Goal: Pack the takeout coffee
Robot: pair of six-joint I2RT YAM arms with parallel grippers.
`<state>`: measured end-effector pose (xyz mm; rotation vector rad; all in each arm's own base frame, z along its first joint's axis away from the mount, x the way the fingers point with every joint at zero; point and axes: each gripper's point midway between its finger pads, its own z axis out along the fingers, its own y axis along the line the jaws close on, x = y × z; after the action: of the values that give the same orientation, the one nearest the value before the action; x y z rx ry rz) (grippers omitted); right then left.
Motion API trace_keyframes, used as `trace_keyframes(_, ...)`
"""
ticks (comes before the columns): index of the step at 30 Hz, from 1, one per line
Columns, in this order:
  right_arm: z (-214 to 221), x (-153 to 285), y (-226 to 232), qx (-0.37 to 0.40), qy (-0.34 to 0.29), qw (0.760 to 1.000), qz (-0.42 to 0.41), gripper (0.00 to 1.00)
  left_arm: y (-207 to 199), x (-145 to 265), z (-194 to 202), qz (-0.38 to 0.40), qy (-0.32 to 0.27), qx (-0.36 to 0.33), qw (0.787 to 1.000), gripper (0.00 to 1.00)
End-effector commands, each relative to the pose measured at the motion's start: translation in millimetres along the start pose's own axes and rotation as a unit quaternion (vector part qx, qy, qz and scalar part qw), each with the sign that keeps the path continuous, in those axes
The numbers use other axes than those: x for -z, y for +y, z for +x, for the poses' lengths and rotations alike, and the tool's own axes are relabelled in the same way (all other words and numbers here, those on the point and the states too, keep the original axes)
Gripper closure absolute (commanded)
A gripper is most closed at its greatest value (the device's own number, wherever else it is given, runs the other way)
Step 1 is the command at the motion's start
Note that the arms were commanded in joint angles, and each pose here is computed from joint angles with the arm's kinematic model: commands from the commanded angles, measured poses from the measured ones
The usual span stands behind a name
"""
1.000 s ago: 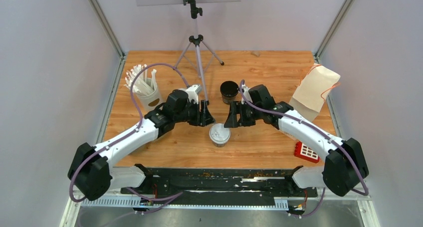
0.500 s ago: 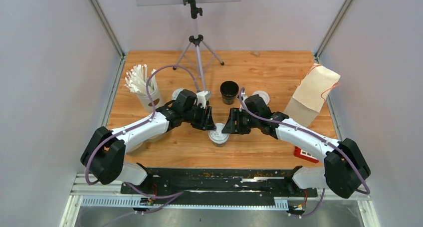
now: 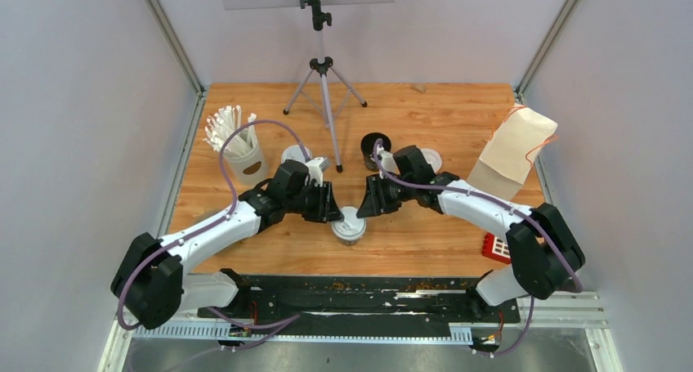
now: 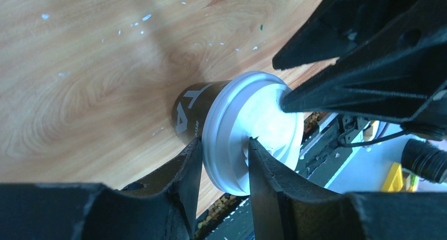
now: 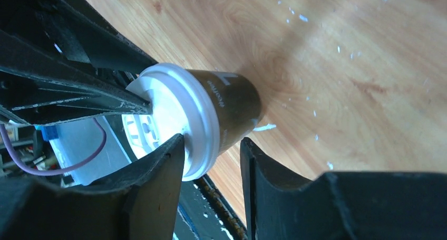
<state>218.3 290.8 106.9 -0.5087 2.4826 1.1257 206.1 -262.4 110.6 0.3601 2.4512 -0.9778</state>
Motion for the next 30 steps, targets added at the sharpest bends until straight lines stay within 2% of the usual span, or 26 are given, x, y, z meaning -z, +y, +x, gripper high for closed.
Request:
trace_keyframes(1, -11.2, -2.2, -4.1, 0.104, 0.026, 0.994, -0.028, 0.57, -9.2, 13.5, -5.8, 0.012, -0.04, 0.047, 0.998, 0.55)
trace_keyframes(7, 0.3, -10.9, -4.6, 0.14, 0.075, 0.985, -0.067, 0.55, -22.0, 18.7, -7.7, 0.057, -0.074, 0.092, 0.991, 0.51)
trace_keyframes(11, -0.9, -11.3, -3.0, 0.146, 0.074, 0.984, -0.071, 0.55, -13.7, 16.2, 1.4, 0.042, -0.064, 0.1, 0.992, 0.51)
trace_keyframes(17, -11.9, -4.2, 2.5, 0.159, 0.061, 0.983, -0.062, 0.45, -7.4, 16.3, 10.9, 0.041, -0.068, 0.117, 0.99, 0.53)
trace_keyframes(23, -21.9, 9.2, 12.4, 0.123, 0.035, 0.991, -0.041, 0.33, -3.0, 19.7, 11.8, 0.034, -0.081, 0.114, 0.99, 0.55)
trace_keyframes(30, -10.0, 19.9, 21.6, 0.055, 0.005, 0.998, -0.019, 0.3, -3.4, 22.3, 10.7, 0.05, -0.107, 0.103, 0.988, 0.57)
